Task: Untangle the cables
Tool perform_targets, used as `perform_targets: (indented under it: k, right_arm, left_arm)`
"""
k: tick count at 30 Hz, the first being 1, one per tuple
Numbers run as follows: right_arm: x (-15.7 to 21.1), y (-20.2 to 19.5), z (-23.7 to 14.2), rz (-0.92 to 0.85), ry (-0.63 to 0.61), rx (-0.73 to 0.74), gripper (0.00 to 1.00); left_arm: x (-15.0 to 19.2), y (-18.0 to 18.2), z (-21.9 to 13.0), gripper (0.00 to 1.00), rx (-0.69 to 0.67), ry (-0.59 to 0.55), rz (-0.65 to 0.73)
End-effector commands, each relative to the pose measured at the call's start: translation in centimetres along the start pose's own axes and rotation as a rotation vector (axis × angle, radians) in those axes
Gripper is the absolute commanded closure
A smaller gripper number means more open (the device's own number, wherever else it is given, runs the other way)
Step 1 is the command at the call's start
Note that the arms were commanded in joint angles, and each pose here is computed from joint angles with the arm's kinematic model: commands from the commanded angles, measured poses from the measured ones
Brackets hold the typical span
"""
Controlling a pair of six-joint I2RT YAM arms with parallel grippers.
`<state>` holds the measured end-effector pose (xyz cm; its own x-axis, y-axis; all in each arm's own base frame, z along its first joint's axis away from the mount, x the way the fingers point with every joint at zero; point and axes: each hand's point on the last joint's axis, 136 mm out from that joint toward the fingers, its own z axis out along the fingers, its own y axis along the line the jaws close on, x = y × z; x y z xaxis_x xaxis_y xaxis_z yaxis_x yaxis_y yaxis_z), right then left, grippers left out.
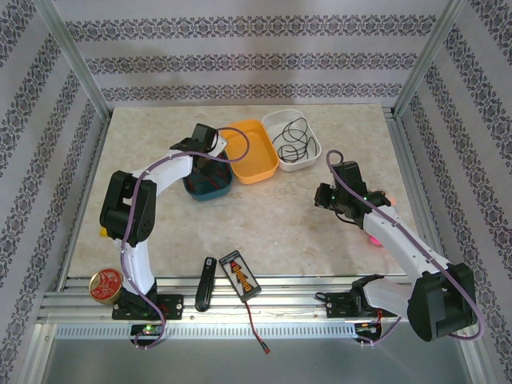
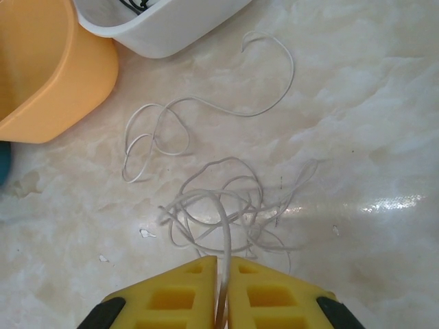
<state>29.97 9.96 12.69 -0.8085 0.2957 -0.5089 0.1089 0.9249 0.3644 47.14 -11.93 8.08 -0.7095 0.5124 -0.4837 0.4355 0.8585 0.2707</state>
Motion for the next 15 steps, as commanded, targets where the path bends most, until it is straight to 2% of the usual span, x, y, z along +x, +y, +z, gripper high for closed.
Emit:
perform_targets:
  k: [1,5,10,15]
  right_arm:
    - [-0.7,0.3,-0.8,0.008,-0.03,0.005,0.88]
    - [-0.5,0.2,-0.6,0.01,-0.027,0.008,0.88]
    - [-0.6,0.3,-0.9,0.015,-0.035,0.005,0.88]
    - [-0.6,0.9,-1.2,0.007,-0.037,-0.017,0.95]
  left_arm:
    - [-0.7,1.2,-1.4,0.51,-0.023,-0.002,-0.059]
    - [-1.5,1.6,-3.0,0.42,-0.027,-0.043,-0.094]
    - [-2.4,1.7,-6.0,0.3,-0.012,-0.136,-0.205]
    - [-3.7,-1.0,-9.1,0.25,0.107,-0.282,-0.303]
